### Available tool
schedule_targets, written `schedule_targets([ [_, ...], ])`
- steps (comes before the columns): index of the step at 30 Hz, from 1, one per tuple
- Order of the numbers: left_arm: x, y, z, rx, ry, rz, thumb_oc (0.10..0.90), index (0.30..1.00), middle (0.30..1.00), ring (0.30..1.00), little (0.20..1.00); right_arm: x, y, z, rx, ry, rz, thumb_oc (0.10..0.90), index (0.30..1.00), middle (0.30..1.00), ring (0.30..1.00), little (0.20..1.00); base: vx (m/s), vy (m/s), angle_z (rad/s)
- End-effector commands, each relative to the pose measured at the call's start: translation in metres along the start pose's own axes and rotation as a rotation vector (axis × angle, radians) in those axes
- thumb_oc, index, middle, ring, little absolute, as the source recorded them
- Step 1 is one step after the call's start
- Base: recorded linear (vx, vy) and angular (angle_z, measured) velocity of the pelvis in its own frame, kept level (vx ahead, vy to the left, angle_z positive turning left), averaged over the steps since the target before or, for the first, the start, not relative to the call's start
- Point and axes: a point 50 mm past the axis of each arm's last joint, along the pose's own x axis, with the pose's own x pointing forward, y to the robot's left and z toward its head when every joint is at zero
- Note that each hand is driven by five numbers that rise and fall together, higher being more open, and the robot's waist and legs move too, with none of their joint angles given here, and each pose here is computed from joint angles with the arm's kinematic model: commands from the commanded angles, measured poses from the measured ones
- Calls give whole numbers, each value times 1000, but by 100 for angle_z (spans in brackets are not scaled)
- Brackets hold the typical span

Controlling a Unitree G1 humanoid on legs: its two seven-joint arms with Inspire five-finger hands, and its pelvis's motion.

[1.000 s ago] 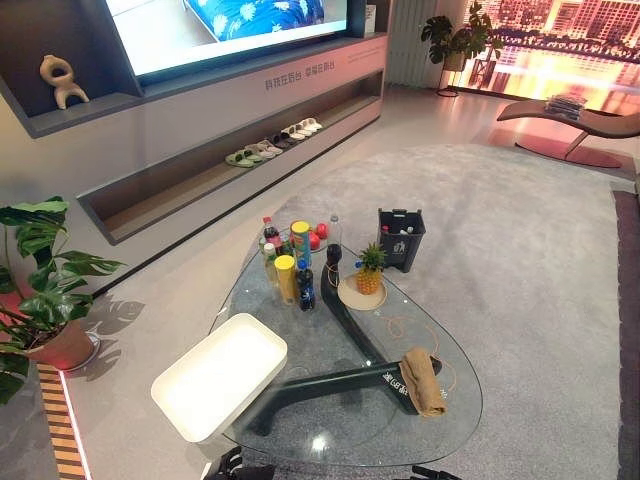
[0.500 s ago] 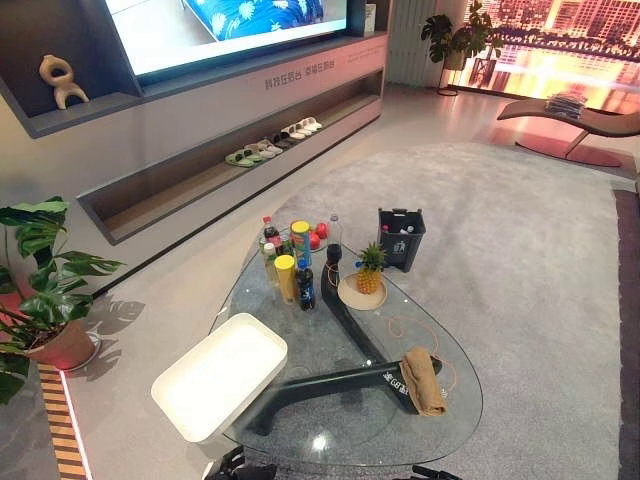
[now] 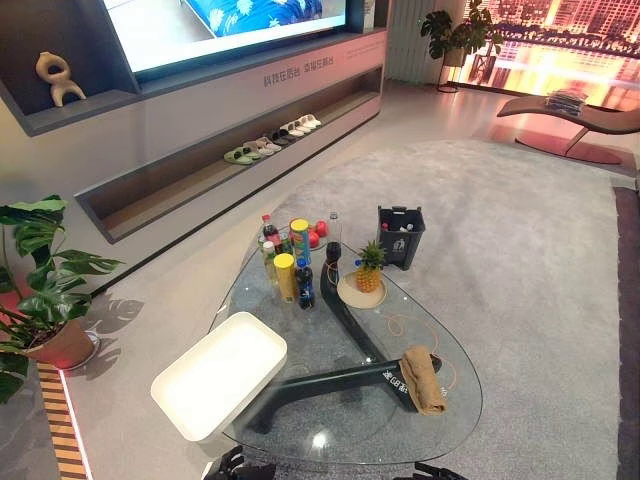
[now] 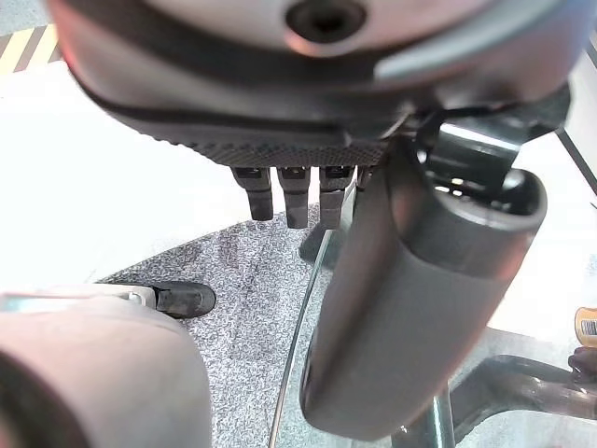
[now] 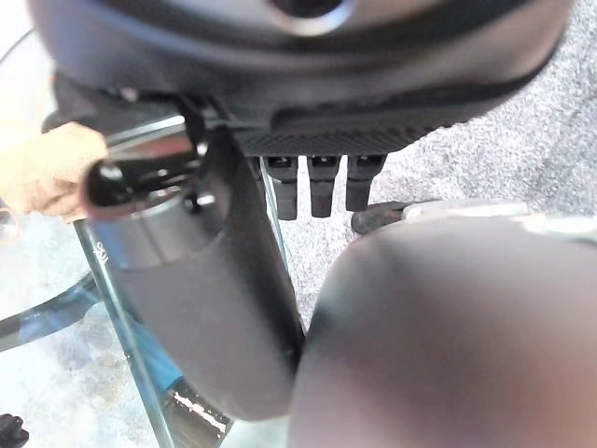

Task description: Wipe the table with a cloth and put it in the basket.

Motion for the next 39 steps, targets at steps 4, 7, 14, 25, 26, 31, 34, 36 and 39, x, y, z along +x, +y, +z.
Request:
schedule_targets([
  [4, 8, -2, 38, 47, -81, 12, 800, 900, 900, 900, 900, -1, -5, 53, -82, -213, -44, 800, 900, 900, 900, 900, 24, -12, -3],
  [7, 9, 4, 42, 69, -85, 15, 800, 900, 900, 900, 900, -6, -10, 81, -135, -341, -108, 800, 900, 900, 900, 900, 35, -36, -13],
  [14, 9, -4, 85, 72, -204, 15, 800, 900, 900, 900, 900, -39, 25, 167, -176, -770, -225, 800, 900, 900, 900, 900, -142, -27, -10],
  [25, 1, -23, 113, 136, -423, 90, 800, 900, 900, 900, 900, -114, 24, 238, 15, -1225, -569, 800, 900, 900, 900, 900, -138, -16, -3],
  [26, 0, -23, 115, 144, -437, 94, 800, 900, 900, 900, 900, -119, 23, 242, 35, -1244, -586, 800, 900, 900, 900, 900, -64, -9, 3],
  [31, -2, -21, 133, 133, -485, 101, 800, 900, 900, 900, 900, -147, 20, 270, 138, -1318, -677, 800, 900, 900, 900, 900, -47, 42, 5],
  [34, -3, -22, 143, 127, -506, 102, 800, 900, 900, 900, 900, -160, 20, 283, 233, -1336, -777, 800, 900, 900, 900, 900, 2, 48, 4],
  [36, -3, -23, 146, 123, -517, 103, 800, 900, 900, 900, 900, -163, 20, 287, 269, -1339, -803, 800, 900, 900, 900, 900, 2, 38, 6],
  [39, -4, -27, 151, 111, -533, 93, 800, 900, 900, 900, 900, -168, 25, 293, 303, -1357, -815, 800, 900, 900, 900, 900, 12, 44, 9],
])
